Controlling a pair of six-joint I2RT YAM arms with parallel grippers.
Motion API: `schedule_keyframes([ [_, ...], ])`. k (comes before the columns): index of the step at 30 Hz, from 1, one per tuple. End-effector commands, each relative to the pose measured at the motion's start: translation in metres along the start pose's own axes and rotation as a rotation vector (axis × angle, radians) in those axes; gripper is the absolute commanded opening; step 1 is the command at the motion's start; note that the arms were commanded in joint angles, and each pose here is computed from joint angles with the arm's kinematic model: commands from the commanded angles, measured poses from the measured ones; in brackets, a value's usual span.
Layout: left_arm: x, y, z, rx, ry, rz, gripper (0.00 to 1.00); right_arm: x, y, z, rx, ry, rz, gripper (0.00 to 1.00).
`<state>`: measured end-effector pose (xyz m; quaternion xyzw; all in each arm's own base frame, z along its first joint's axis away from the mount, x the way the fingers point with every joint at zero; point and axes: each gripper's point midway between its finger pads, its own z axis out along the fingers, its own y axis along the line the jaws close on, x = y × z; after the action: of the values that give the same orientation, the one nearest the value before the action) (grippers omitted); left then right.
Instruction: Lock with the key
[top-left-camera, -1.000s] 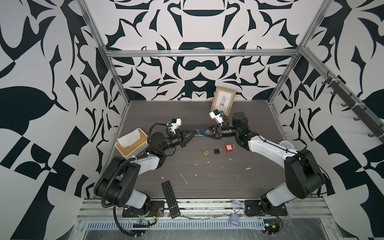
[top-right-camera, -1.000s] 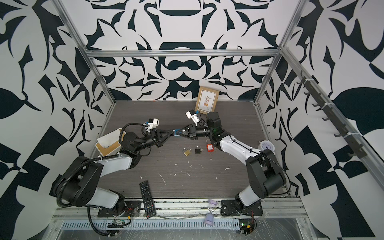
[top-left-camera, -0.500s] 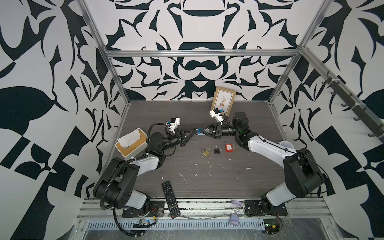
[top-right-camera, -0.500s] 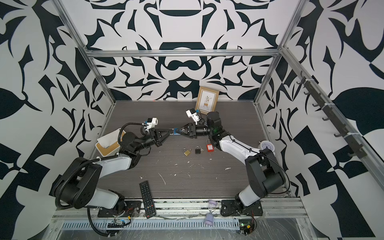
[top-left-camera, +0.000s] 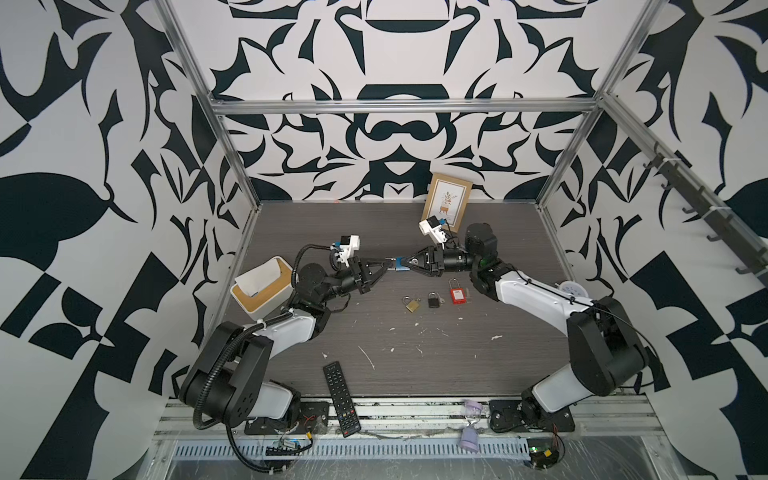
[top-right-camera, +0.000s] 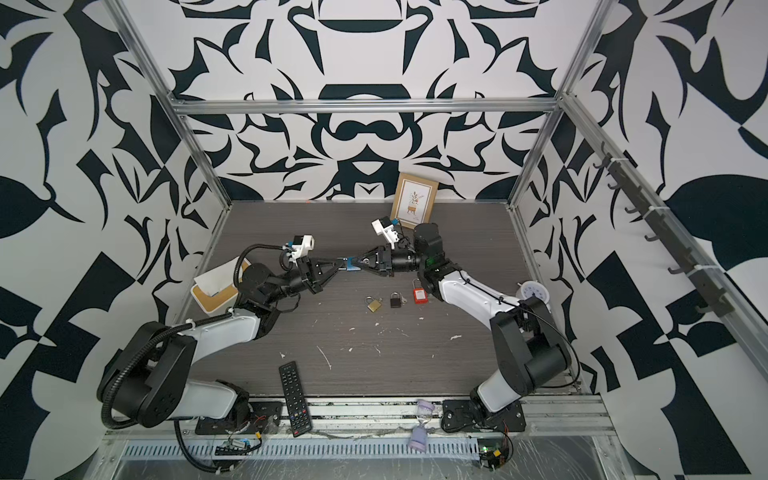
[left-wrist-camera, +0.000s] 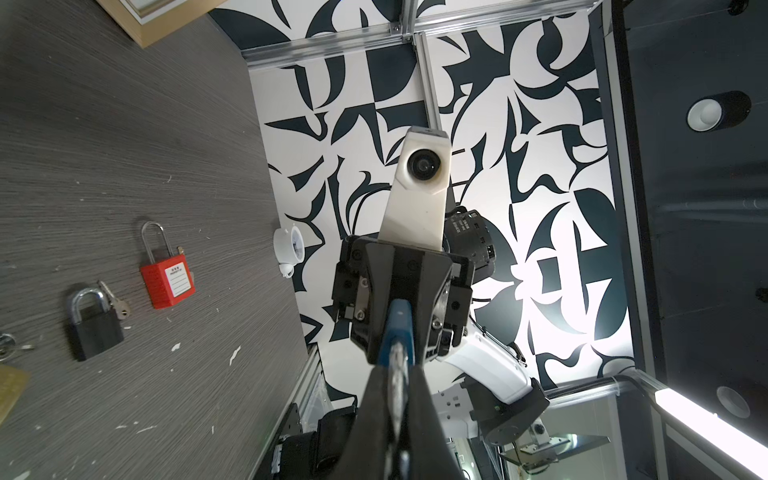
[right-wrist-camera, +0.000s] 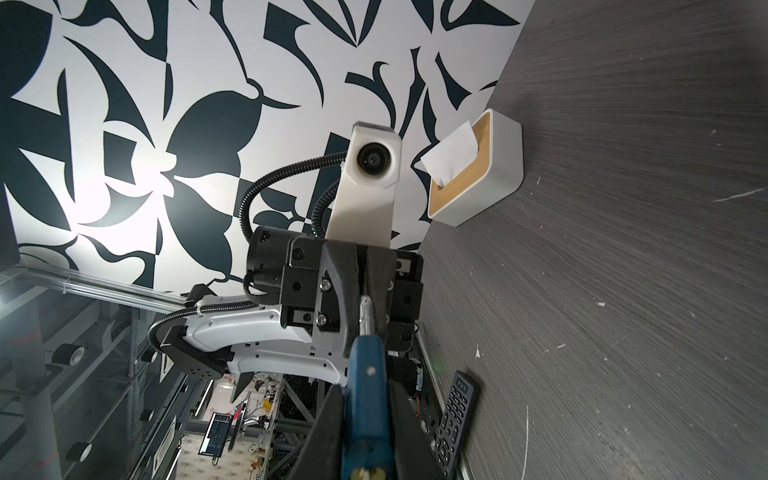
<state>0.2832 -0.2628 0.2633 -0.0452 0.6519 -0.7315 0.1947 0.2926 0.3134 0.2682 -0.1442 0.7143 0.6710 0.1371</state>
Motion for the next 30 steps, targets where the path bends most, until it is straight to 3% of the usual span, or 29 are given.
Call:
schedule_keyframes([
  [1,0.004,-0.003,-0.001,-0.005,0.024,0.018,0.00,-0.013,0.032,-0.006,-0.047,-0.036,-0.142,0.21],
  [4,0.004,-0.004,-0.001,-0.003,0.025,0.022,0.00,-0.012,0.033,-0.007,-0.042,-0.036,-0.147,0.27],
  [8,0.004,-0.004,-0.002,-0.007,0.023,0.023,0.00,-0.013,0.030,-0.008,-0.024,-0.042,-0.150,0.28],
  [17,0.004,-0.002,-0.003,-0.036,0.013,0.039,0.00,-0.010,0.032,-0.009,-0.028,-0.033,-0.146,0.22],
  [23,0.001,-0.001,-0.001,-0.046,0.009,0.038,0.00,-0.006,0.030,-0.009,-0.028,-0.024,-0.135,0.30],
  [30,-0.002,0.001,-0.002,-0.049,-0.008,0.033,0.00,0.000,0.032,-0.008,-0.033,-0.012,-0.131,0.31],
])
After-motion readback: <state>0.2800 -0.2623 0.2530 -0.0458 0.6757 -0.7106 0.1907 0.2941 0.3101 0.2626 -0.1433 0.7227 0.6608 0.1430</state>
